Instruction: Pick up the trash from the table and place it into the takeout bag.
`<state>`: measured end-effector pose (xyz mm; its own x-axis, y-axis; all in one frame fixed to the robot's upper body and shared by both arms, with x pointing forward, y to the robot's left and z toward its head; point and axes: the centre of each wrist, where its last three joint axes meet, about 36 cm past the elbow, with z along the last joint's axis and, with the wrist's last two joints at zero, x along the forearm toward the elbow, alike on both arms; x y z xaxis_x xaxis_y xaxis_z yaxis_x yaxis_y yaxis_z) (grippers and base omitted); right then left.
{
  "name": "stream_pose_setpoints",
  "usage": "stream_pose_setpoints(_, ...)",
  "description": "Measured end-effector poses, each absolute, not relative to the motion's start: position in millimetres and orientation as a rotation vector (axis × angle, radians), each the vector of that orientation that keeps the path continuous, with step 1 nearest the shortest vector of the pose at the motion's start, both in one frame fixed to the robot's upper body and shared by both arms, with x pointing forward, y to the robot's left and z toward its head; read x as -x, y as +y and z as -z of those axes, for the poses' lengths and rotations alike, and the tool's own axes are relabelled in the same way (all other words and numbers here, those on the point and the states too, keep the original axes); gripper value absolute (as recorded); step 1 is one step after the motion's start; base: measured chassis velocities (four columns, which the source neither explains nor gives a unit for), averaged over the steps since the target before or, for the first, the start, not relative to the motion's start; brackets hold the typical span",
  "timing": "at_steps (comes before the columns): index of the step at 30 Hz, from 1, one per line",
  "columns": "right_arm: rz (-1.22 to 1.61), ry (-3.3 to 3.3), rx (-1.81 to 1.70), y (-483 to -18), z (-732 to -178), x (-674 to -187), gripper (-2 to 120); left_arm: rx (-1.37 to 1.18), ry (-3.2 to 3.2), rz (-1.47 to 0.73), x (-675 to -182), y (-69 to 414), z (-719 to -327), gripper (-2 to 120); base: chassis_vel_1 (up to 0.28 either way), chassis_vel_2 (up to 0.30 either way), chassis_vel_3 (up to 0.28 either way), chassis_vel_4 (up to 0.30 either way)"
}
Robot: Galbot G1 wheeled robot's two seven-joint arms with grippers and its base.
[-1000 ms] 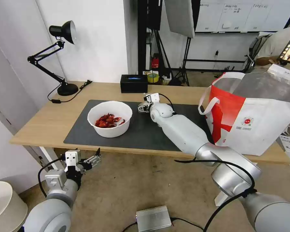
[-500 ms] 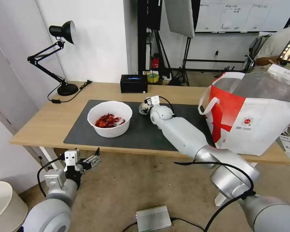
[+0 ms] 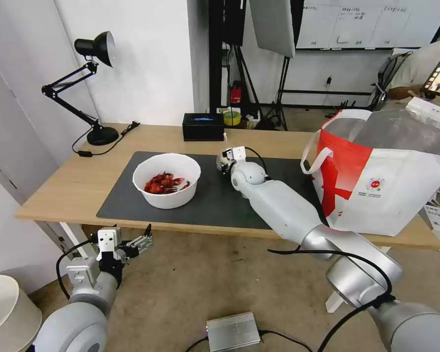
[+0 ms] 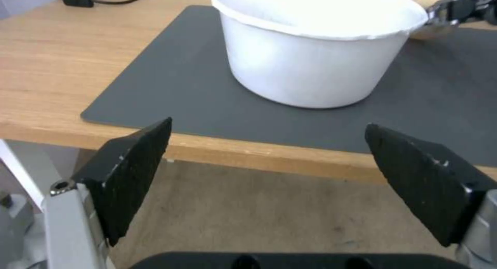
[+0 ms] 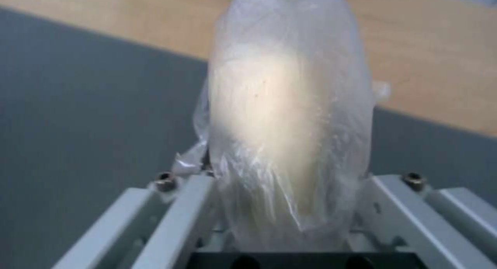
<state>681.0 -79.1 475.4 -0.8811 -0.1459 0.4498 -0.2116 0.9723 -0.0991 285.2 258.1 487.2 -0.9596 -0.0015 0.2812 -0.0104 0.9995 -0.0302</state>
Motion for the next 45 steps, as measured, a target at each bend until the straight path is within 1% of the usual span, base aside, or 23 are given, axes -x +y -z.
stream_pose_setpoints(1,-0.207,-2.675,-0.228,-82.1,-481.2,-677.2,16,-0.009,-2.857,-0.047,-285.0,257.8,-487.6,100,0.0,0.0,0.0,0.0)
stream_pose_setpoints(3,-0.214,-2.683,-0.185,-87.3,-492.0,-669.5,10,-0.007,-2.861,-0.049,-284.8,257.2,-488.7,100,0.0,0.0,0.0,0.0)
stream_pose_setpoints(6,-0.215,-2.69,-0.152,-95.3,-505.5,-658.8,7,-0.004,-2.865,-0.051,-284.4,256.6,-490.3,100,0.0,0.0,0.0,0.0)
stream_pose_setpoints(13,-0.205,-2.72,-0.121,-108.0,-534.0,-633.0,7,-0.009,-2.863,-0.043,-282.4,257.2,-490.2,100,0.0,0.0,0.0,0.0)
stream_pose_setpoints(16,-0.187,-2.737,-0.119,-111.2,-552.9,-612.3,7,-0.003,-2.866,-0.044,-280.9,256.1,-491.8,100,0.0,0.0,0.0,0.0)
stream_pose_setpoints(18,-0.187,-2.738,-0.118,-111.8,-555.7,-609.3,7,-0.002,-2.866,-0.045,-280.7,255.9,-492.0,100,0.0,0.0,0.0,0.0)
stream_pose_setpoints(21,-0.191,-2.754,-0.098,-116.5,-575.3,-586.8,7,-0.001,-2.869,-0.044,-278.0,254.9,-493.6,100,0.0,0.0,0.0,0.0)
stream_pose_setpoints(26,-0.184,-2.772,-0.068,-125.3,-591.1,-571.7,7,-0.013,-2.873,-0.06,-275.5,253.8,-495.2,100,0.0,0.0,0.0,0.0)
stream_pose_setpoints(34,-0.205,-2.822,-0.038,-163.5,-627.1,-537.0,7,-0.01,-2.87,-0.061,-271.8,251.7,-493.9,100,0.0,0.0,0.0,0.0)
stream_pose_setpoints(45,-0.198,-2.836,0.026,-213.6,-652.8,-498.9,6,0.012,-2.87,-0.052,-271.8,249.8,-494.5,100,0.0,0.0,0.0,0.0)
